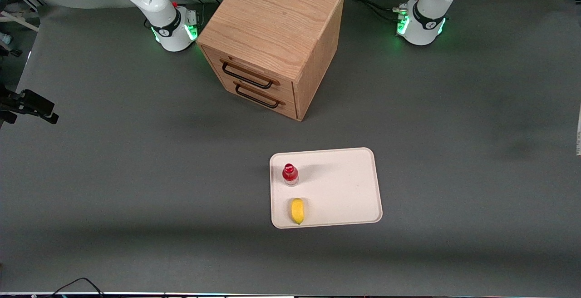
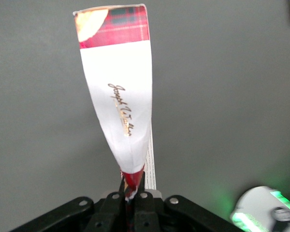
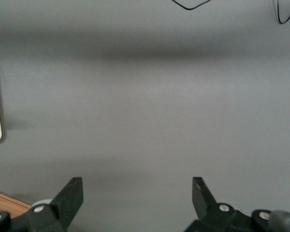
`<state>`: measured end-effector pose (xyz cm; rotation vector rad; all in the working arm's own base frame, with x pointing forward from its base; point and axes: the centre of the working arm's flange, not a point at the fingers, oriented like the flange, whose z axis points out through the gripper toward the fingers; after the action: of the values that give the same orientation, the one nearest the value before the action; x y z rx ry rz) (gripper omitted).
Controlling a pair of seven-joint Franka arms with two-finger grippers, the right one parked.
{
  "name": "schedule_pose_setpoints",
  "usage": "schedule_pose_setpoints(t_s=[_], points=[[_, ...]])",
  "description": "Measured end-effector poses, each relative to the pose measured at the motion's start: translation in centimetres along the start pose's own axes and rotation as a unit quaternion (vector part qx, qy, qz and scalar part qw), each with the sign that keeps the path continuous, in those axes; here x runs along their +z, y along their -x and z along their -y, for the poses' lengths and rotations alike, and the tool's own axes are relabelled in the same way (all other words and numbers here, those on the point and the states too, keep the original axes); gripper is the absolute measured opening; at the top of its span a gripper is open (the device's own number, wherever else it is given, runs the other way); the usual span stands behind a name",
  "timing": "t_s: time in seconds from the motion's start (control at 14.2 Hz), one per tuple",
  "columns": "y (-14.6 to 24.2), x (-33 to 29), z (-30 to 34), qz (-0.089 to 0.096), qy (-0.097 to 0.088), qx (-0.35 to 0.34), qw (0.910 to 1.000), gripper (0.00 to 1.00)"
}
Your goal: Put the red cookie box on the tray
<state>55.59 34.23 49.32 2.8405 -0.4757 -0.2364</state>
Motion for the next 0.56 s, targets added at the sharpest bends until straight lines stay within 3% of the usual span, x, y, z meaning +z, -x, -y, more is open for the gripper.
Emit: schedule_pose_setpoints(t_s=[0.28,0.56], points=[[-5.5,-6.0,-10.3,0.005,-0.016,-0.079,0.9967,0.04],[-11.3,-7.2,-23.3,0.013,-0.030,-0.145,0.9889,0.04]])
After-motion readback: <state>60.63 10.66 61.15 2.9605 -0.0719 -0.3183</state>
